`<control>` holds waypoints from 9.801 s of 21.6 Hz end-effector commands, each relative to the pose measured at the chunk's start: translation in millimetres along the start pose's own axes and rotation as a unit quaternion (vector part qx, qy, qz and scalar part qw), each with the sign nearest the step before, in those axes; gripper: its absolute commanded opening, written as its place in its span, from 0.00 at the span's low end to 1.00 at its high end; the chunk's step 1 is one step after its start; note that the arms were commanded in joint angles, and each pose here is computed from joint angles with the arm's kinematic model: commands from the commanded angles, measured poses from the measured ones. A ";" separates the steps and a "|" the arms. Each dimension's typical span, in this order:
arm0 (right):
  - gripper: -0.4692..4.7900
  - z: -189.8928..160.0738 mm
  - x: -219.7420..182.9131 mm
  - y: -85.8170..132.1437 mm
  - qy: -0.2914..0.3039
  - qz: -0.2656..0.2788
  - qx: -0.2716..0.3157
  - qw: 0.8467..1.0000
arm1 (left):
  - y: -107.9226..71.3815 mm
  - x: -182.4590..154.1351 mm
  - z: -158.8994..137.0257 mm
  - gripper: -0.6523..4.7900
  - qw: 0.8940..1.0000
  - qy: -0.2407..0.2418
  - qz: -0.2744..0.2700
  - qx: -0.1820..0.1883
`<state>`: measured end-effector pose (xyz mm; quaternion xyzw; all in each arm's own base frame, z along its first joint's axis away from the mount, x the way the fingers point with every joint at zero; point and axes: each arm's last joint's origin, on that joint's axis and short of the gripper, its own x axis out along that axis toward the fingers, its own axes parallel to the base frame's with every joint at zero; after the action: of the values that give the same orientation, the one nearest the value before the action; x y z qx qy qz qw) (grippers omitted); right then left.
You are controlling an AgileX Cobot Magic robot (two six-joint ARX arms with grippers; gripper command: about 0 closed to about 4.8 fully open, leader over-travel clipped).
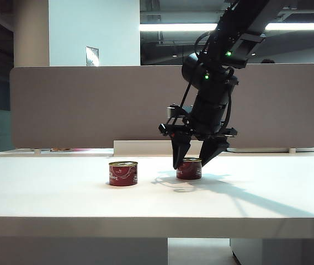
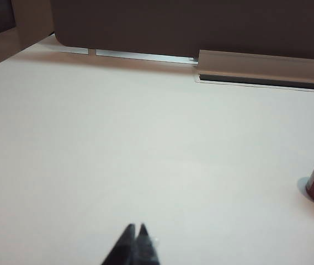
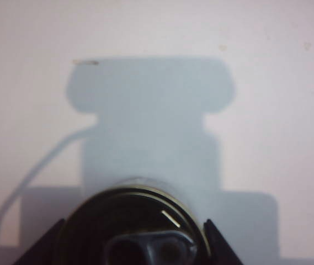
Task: Stack a can of tomatoes on the right onto the can of tomatoes on the left.
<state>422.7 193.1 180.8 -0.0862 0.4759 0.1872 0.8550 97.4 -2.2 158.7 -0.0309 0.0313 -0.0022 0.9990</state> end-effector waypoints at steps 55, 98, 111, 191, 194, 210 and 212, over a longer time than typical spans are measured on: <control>0.49 27.2 -33.0 116.4 -0.028 0.071 -0.152 0.985 | -0.1 -0.2 2.2 0.11 1.000 -0.007 0.000 0.002; 0.89 30.8 -39.3 116.6 -0.035 0.078 -0.152 0.985 | -0.1 -0.2 2.2 0.11 1.000 -0.007 -0.001 0.002; 0.45 48.4 -124.1 82.8 -0.095 -0.012 -0.140 0.986 | -0.1 -0.2 2.1 0.11 1.000 -0.007 -0.001 0.002; 0.09 -324.9 -189.2 -45.4 -0.484 -0.164 0.140 0.848 | -1.4 -0.2 1.9 0.11 1.000 -0.005 -0.023 0.002; 0.09 -325.9 -187.0 -45.8 -0.476 -0.181 0.115 0.853 | -1.4 -0.2 1.9 0.11 1.000 -0.005 -0.023 0.002; 0.09 -330.0 -180.5 -46.4 -0.447 -0.188 0.123 0.866 | -1.4 -0.2 1.9 0.11 1.000 -0.005 -0.023 0.002; 0.09 -330.0 -180.5 -46.4 -0.447 -0.188 0.123 0.866 | -1.4 -0.2 1.9 0.11 1.000 -0.005 -0.023 0.002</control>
<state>97.0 0.2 157.2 0.0262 0.0408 -0.0173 0.9987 97.4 -3.5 158.7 -0.0315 0.0321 -0.0236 0.9987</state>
